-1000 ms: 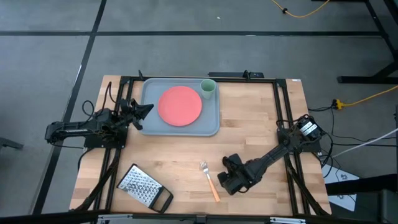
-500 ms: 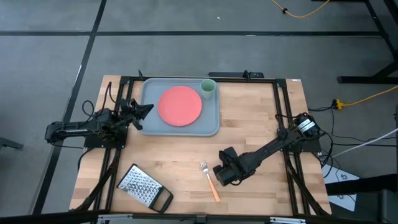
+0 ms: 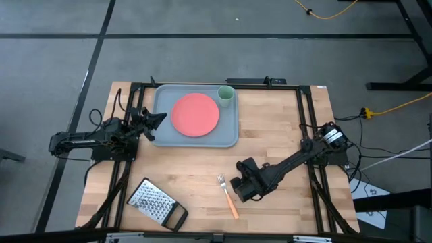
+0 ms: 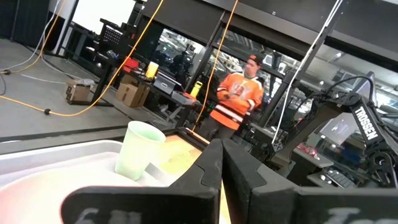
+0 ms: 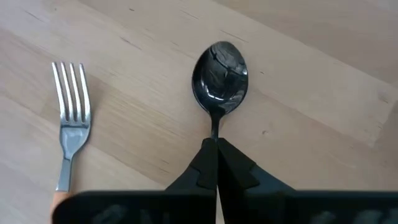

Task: Pick and place plate/cup/fork/spoon on tray
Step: Put the black spoon on the gray serving tray beside the pink plate

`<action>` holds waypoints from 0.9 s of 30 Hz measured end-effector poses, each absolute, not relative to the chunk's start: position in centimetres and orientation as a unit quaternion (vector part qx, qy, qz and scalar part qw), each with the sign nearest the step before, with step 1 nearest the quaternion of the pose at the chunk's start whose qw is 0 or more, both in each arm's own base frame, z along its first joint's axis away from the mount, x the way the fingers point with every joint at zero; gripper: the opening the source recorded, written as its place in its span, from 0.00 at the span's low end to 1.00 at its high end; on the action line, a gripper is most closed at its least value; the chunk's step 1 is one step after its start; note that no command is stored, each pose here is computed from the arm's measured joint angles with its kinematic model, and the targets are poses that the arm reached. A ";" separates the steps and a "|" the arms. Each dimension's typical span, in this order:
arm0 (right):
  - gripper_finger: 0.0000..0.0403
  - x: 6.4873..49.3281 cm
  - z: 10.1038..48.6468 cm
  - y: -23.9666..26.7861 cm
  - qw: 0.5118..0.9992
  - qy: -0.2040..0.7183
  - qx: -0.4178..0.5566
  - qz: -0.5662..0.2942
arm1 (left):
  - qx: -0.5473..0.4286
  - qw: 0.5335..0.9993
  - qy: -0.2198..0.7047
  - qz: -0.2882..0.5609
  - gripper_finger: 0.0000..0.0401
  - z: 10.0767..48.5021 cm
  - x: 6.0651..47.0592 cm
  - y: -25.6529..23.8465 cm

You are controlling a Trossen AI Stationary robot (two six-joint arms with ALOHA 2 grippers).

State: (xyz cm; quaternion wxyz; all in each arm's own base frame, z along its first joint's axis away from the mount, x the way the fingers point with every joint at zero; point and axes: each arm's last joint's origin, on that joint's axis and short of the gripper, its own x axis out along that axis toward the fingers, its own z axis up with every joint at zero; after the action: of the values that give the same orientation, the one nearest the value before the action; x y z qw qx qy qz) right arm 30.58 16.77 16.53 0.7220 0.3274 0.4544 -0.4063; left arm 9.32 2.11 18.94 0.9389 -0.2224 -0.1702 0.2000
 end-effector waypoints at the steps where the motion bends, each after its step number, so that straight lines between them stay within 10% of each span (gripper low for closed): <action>1: 0.00 30.6 16.6 16.8 0.722 0.454 0.328 -0.406 | -0.222 0.939 -0.170 0.200 0.00 18.9 9.3 2.1; 27: 0.03 30.1 15.4 16.7 0.714 0.528 0.254 -0.383 | -0.222 0.939 -0.170 0.200 0.00 18.9 9.3 2.1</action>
State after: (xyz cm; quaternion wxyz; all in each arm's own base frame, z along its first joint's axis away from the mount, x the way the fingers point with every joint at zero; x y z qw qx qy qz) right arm 30.10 16.75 15.42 0.7138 0.2541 0.5282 -0.3832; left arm 9.32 2.11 18.94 0.9389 -0.2224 -0.1702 0.2001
